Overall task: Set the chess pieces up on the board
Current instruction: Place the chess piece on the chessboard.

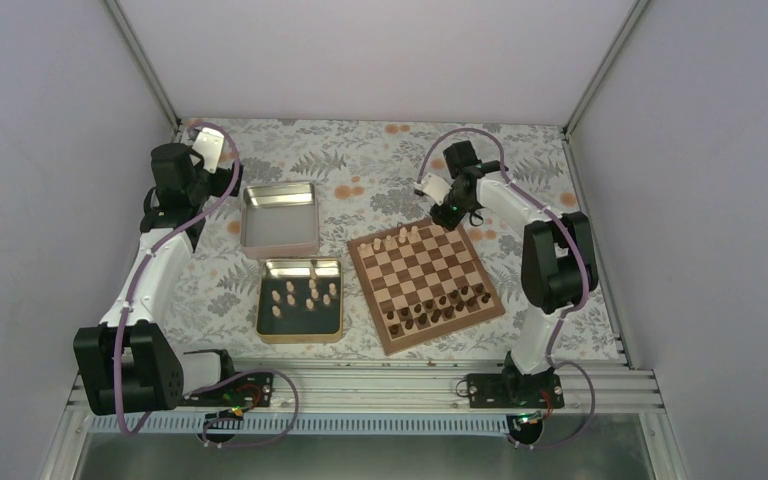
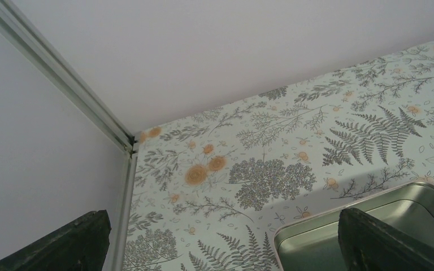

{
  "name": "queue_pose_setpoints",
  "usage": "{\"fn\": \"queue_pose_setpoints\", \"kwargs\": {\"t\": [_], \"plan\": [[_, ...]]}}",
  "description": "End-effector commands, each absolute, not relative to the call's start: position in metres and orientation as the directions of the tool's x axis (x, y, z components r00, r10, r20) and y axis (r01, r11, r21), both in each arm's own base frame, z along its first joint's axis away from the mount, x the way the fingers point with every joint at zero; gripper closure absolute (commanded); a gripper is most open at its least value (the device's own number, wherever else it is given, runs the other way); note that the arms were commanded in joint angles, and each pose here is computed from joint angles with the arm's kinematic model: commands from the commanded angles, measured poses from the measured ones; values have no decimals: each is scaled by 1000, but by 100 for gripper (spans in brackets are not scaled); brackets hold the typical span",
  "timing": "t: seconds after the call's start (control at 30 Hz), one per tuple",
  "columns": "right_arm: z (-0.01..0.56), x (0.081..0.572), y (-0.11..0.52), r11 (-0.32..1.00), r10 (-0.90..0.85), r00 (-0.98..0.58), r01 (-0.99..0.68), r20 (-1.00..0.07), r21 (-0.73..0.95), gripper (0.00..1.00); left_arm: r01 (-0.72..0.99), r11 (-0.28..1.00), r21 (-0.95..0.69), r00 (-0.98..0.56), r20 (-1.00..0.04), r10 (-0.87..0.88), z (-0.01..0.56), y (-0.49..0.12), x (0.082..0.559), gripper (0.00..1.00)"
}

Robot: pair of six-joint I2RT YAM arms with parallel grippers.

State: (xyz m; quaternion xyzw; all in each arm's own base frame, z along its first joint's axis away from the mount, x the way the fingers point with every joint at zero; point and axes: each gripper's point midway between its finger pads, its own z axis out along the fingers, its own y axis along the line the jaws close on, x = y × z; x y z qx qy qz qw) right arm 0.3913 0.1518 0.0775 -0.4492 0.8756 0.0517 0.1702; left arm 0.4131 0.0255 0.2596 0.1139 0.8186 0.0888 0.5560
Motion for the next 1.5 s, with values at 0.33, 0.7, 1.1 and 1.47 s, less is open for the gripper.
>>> {"fn": "queue_pose_setpoints", "kwargs": {"t": [0.33, 0.7, 1.1, 1.47], "plan": [[67, 379, 148, 591, -770, -558, -807, -309, -17, 84, 85, 962, 259, -320, -908, 272, 270, 24, 413, 0], [60, 376, 143, 594, -776, -568, -804, -275, -15, 84, 87, 962, 258, -318, -908, 273, 270, 24, 413, 0], [56, 381, 142, 597, -775, -571, -802, -272, -20, 81, 89, 962, 257, -318, -908, 272, 270, 24, 412, 0], [107, 396, 148, 604, -761, -539, -792, -361, -92, 62, 86, 962, 258, -317, -908, 272, 271, 24, 412, 0]]}}
